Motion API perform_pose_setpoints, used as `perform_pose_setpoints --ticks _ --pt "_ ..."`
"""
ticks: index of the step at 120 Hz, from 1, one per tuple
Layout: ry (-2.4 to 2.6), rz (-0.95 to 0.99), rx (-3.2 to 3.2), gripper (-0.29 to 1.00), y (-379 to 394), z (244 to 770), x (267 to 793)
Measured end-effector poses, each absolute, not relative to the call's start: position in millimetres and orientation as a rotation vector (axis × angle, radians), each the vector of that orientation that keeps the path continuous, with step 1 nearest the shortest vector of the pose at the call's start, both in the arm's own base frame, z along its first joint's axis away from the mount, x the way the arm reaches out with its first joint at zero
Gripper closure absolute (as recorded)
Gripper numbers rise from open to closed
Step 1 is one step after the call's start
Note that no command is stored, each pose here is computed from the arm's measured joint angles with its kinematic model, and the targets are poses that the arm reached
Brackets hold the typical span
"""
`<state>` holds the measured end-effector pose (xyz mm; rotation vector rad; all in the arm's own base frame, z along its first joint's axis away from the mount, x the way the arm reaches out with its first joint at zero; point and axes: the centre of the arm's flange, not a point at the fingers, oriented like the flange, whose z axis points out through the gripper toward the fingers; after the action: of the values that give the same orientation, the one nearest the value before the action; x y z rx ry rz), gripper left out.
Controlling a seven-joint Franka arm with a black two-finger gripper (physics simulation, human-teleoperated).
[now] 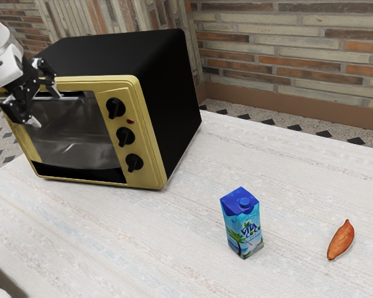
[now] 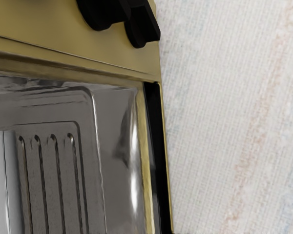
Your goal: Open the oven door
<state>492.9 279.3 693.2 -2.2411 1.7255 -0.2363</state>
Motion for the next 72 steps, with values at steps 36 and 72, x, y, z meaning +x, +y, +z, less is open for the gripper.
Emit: perform_pose_setpoints --ticks 36,72 --pt "1.791 -0.208 -2.193 0.00 288.9 688.4 507.1" --pt "1.808 -0.193 -2.177 0.00 296.8 698.3 500.6"
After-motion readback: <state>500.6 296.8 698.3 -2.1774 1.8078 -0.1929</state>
